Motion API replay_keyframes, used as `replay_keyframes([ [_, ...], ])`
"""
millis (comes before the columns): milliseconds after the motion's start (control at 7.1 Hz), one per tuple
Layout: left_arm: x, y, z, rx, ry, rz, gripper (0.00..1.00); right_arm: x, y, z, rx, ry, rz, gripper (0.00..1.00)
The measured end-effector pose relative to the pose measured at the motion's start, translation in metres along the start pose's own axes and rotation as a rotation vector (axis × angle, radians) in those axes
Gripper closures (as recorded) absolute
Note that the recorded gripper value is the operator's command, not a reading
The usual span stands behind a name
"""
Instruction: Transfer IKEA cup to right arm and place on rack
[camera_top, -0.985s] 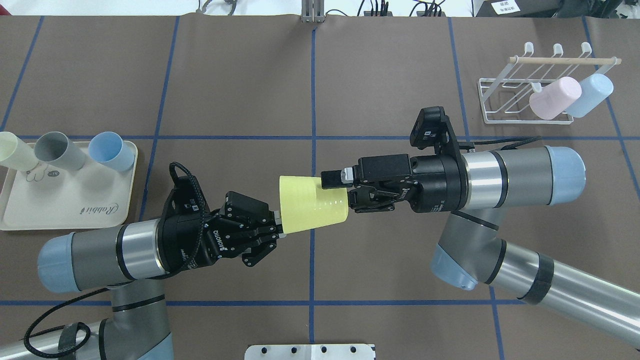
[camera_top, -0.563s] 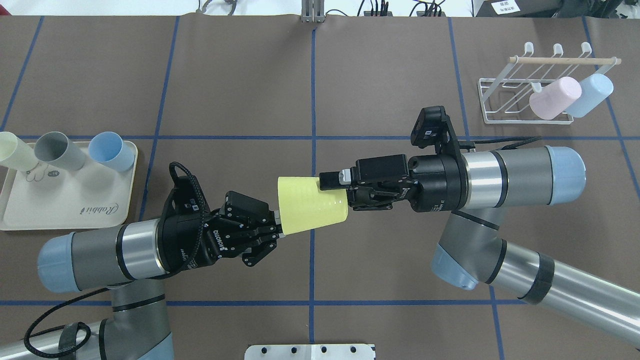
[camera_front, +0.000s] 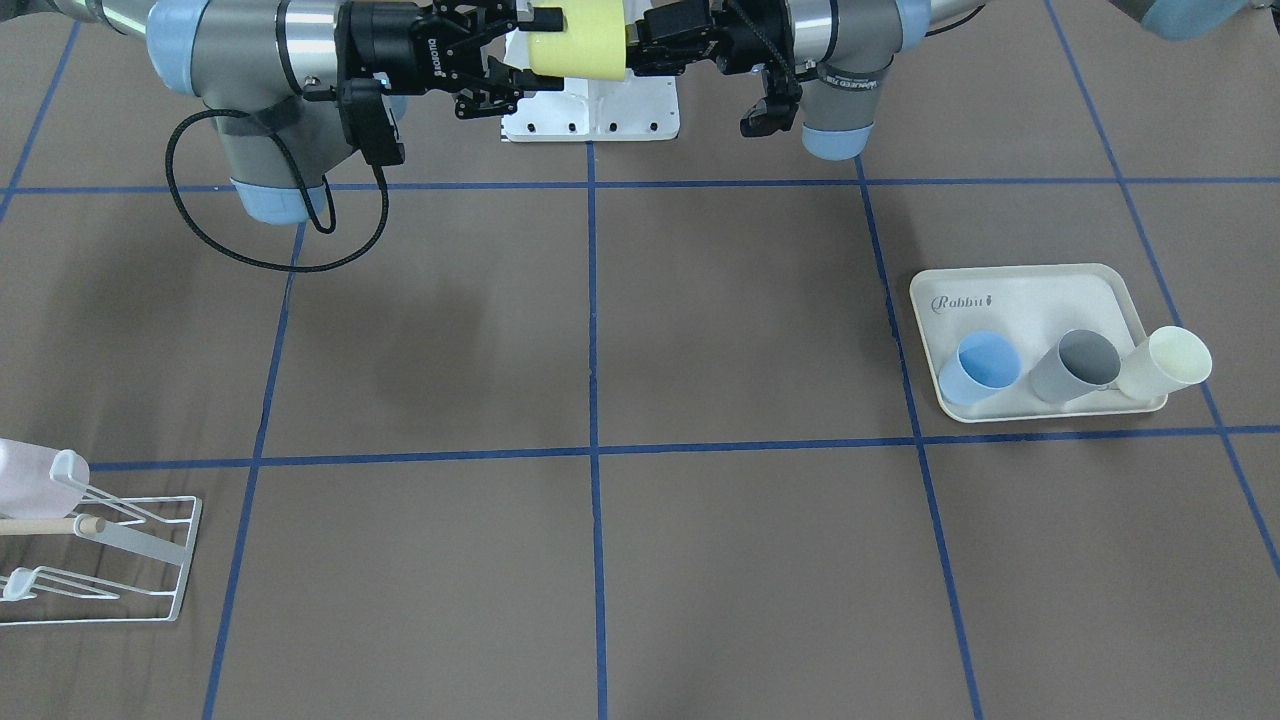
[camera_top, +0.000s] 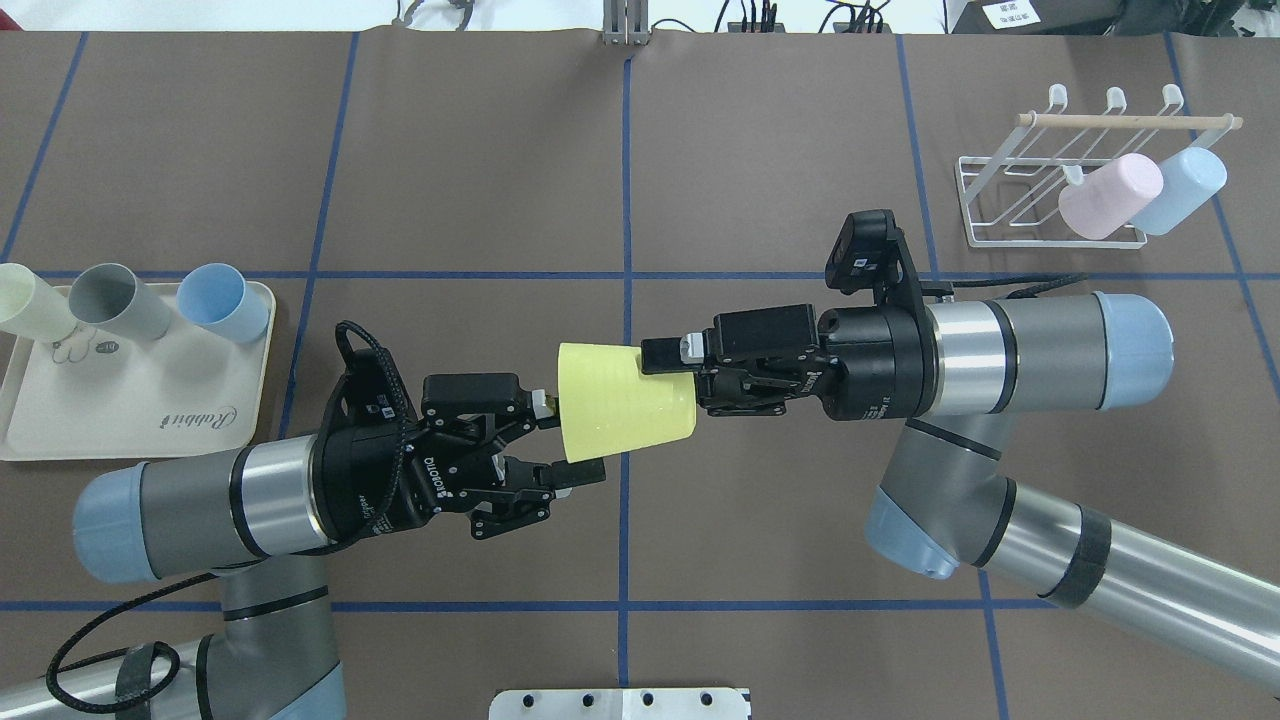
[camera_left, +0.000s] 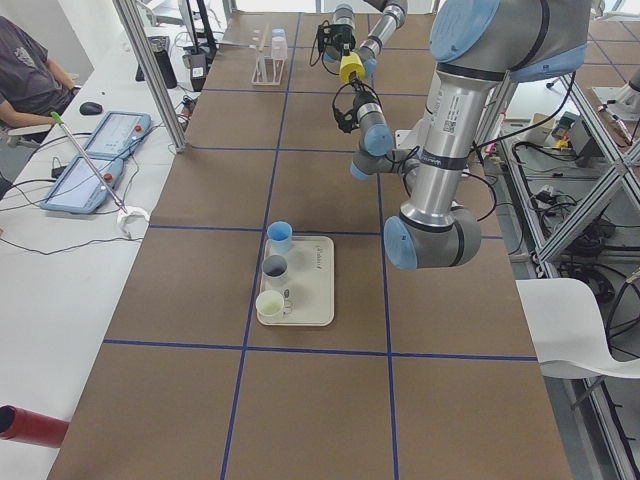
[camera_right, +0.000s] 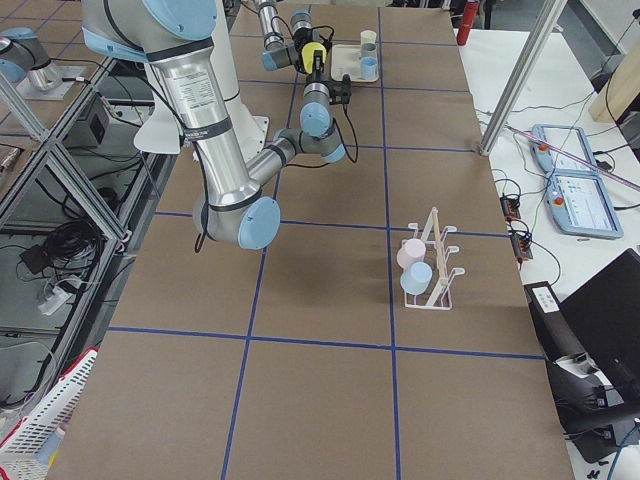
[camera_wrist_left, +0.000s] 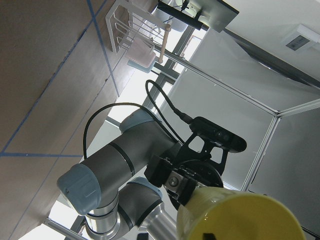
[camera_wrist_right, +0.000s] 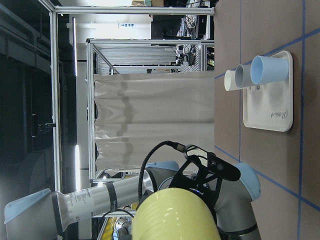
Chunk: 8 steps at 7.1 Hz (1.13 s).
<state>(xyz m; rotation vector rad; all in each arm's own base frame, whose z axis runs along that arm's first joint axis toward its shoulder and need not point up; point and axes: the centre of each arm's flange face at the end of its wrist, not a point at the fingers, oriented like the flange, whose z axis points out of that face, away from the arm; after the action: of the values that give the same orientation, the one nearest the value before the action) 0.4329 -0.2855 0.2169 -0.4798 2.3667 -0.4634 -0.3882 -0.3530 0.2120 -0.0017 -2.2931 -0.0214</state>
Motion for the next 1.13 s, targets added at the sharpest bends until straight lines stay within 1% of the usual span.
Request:
replay_keyframes([
  [282, 0.004, -0.003, -0.001, 0.005, 0.004, 0.007, 0.00, 0.001, -0.001, -0.004, 0.003, 0.004, -0.002, 0.80],
  [422, 0.010, -0.008, -0.003, 0.014, 0.010, 0.019, 0.00, 0.001, -0.001, -0.006, 0.003, 0.004, -0.004, 0.78],
  [563, 0.018, -0.015, -0.006, 0.028, 0.018, 0.035, 0.00, 0.001, -0.005, -0.011, 0.011, 0.012, -0.007, 0.78],
  [845, 0.031, -0.030, -0.013, 0.057, 0.027, 0.063, 0.00, -0.001, -0.025, -0.038, 0.058, 0.050, -0.029, 0.78],
  [985, 0.036, -0.038, -0.016, 0.073, 0.027, 0.077, 0.00, -0.006, -0.040, -0.054, 0.085, 0.083, -0.046, 0.78],
  [1126, 0.039, -0.050, -0.020, 0.095, 0.019, 0.102, 0.00, -0.014, -0.059, -0.072, 0.114, 0.130, -0.060, 0.78],
])
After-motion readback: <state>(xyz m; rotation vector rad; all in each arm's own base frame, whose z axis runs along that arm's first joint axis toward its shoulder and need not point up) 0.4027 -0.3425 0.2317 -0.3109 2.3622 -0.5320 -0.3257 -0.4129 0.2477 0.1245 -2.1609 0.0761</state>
